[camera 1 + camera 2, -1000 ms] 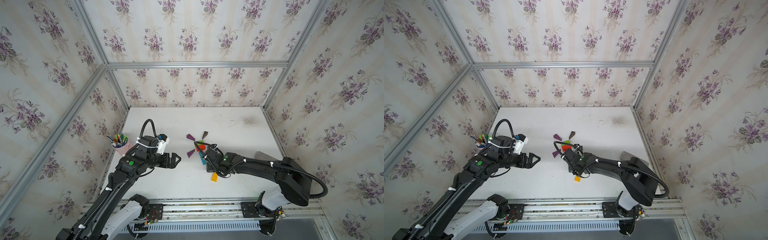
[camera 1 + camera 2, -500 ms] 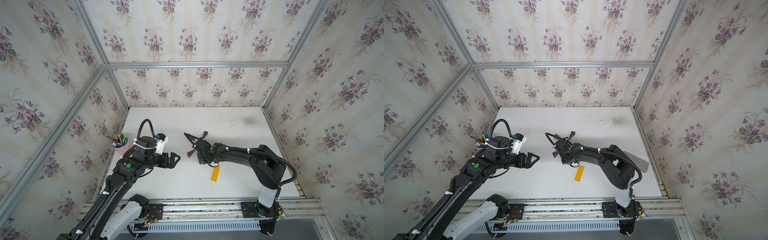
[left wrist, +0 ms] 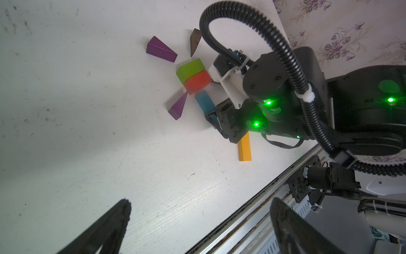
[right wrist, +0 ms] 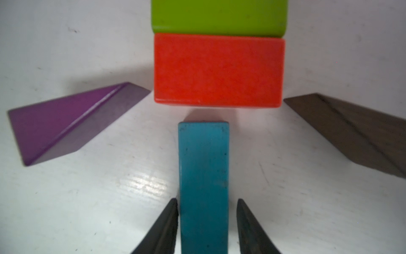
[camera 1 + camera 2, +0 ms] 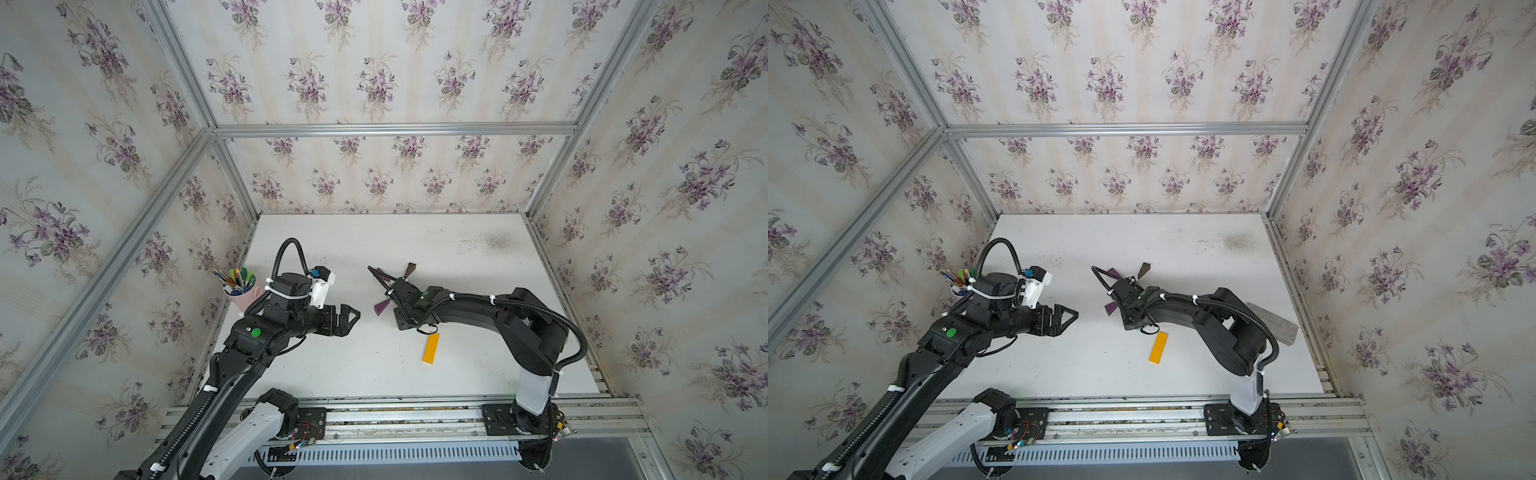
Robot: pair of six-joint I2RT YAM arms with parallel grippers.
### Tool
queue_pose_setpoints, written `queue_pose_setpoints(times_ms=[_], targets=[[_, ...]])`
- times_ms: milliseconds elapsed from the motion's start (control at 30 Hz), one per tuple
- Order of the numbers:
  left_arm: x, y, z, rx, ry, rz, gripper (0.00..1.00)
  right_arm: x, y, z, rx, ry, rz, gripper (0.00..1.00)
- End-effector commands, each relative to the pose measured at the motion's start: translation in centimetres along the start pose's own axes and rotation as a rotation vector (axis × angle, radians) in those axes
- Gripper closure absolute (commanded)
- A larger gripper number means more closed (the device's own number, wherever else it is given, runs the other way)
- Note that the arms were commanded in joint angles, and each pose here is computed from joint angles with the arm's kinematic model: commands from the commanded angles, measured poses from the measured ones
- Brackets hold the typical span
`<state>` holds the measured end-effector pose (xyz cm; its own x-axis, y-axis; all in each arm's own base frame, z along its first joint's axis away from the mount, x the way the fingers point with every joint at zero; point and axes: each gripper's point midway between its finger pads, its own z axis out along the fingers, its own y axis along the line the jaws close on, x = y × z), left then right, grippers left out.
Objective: Assemble a small pinwheel with building blocks
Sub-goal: Assemble the building block at the center of the board.
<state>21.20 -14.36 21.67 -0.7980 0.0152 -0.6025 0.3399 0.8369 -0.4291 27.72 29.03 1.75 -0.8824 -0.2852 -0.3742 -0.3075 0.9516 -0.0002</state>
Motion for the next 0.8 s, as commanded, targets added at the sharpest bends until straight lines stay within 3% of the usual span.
queue_pose_setpoints(times_ms=[0, 400, 767], targets=[[-0.23, -0.06, -0.15, 0.001, -0.014, 0.004, 0.01, -0.08, -0.21, -0.10, 0.000, -0.003, 0.016, 0.57], [-0.13, 0.09, -0.20, -0.007, -0.013, 0.001, 0.01, -0.39, -0.24, 0.29, -0.020, -0.002, 0.029, 0.66], [-0.08, 0.26, -0.21, -0.015, -0.012, 0.001, 0.01, -0.91, 0.09, 0.28, -0.031, -0.014, 0.019, 0.66]])
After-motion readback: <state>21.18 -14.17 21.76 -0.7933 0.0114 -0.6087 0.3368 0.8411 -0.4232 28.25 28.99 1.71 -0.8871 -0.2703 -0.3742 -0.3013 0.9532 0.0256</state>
